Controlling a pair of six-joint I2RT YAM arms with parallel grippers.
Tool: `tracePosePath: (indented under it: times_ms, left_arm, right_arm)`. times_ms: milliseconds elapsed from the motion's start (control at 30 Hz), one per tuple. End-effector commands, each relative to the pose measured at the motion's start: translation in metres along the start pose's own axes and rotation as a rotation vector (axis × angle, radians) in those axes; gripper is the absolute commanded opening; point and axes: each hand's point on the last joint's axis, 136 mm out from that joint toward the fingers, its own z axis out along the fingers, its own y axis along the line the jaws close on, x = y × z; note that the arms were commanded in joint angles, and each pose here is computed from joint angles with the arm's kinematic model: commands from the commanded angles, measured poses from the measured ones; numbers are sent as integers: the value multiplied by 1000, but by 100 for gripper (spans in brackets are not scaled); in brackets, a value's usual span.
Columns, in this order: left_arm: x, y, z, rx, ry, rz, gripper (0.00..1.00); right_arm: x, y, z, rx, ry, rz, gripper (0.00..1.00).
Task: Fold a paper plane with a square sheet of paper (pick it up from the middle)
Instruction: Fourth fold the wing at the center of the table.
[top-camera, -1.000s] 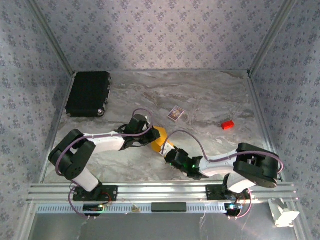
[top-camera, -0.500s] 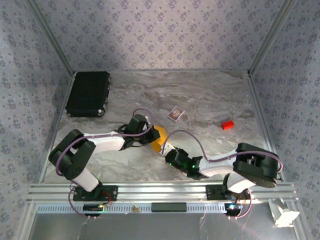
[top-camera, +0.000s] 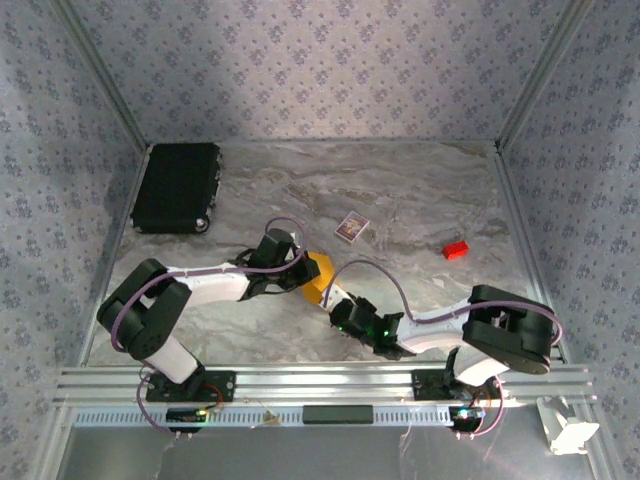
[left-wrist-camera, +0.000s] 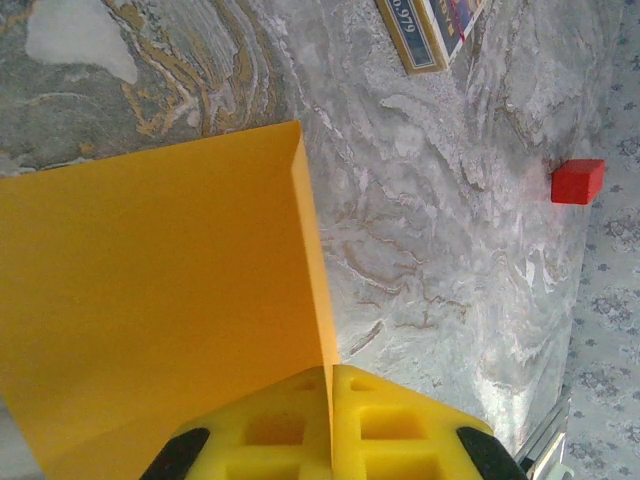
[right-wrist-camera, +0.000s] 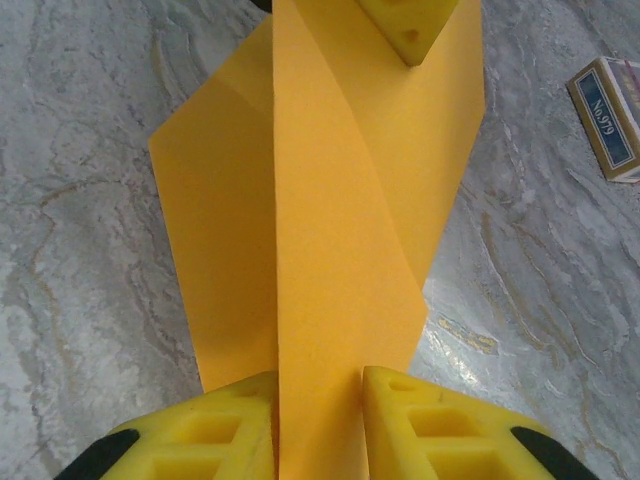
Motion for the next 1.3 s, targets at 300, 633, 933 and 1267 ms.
tracePosePath:
  times_ms: [300, 633, 933, 1267]
  left_arm:
    - [-3, -9, -6, 27, -2, 9, 4]
    - [-3, -13, -9, 34, 0, 11, 2]
    - [-4, -15, -9, 40, 8, 10, 1]
    - [-4, -12, -6, 34, 11, 4, 1]
  right_arm:
    - [0, -4, 1, 31, -9, 30, 22]
    - [-1, -5, 1, 32, -20, 19, 27]
    - [-2, -11, 3, 61, -25, -6, 29]
    - [-1, -9, 4, 45, -26, 40, 22]
